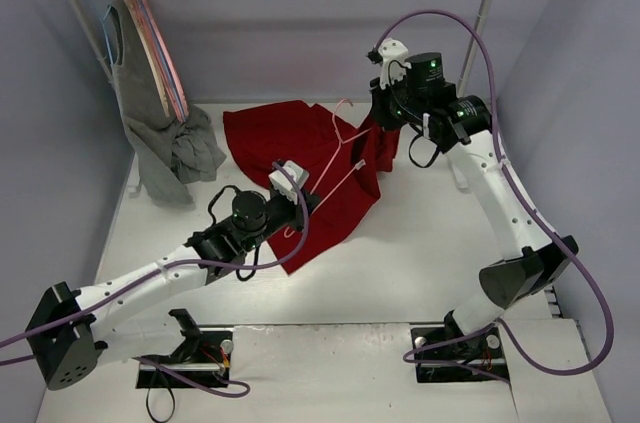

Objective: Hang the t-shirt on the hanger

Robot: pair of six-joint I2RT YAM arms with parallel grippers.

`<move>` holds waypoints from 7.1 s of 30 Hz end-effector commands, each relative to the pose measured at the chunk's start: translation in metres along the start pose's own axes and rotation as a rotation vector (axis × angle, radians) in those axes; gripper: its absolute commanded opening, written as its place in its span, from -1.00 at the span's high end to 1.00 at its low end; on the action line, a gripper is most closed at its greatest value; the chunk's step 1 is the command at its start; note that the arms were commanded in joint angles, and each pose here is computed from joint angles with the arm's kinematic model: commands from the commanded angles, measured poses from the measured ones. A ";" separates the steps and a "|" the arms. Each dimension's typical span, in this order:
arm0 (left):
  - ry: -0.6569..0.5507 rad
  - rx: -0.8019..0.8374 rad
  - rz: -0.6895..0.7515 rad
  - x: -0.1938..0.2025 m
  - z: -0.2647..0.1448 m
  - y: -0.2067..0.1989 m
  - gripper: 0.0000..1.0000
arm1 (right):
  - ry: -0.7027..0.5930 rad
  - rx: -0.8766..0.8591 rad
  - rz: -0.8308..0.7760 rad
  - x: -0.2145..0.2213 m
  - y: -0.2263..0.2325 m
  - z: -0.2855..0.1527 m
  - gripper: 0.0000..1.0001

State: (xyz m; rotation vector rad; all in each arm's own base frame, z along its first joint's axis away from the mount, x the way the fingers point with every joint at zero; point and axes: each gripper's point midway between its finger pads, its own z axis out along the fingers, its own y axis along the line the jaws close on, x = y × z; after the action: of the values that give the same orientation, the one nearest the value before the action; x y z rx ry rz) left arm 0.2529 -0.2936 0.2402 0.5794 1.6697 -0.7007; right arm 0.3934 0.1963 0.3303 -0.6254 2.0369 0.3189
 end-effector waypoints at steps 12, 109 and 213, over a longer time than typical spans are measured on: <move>-0.352 0.038 -0.097 -0.119 0.022 -0.019 1.00 | -0.236 -0.168 -0.034 -0.064 0.073 -0.051 1.00; -0.181 -0.110 0.001 -0.146 -0.019 0.012 -0.04 | -0.380 -0.118 -0.759 -0.024 0.025 -0.036 1.00; 0.276 -0.587 -0.253 -0.036 0.016 0.126 0.14 | -0.185 0.330 -0.353 0.002 -0.035 -0.054 1.00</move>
State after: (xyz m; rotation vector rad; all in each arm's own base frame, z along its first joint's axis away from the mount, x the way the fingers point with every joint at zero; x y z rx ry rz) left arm 0.3604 -0.2255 0.2096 -0.0144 2.1707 -0.2283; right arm 0.3693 0.1476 0.3103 -0.7598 1.8624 -0.1351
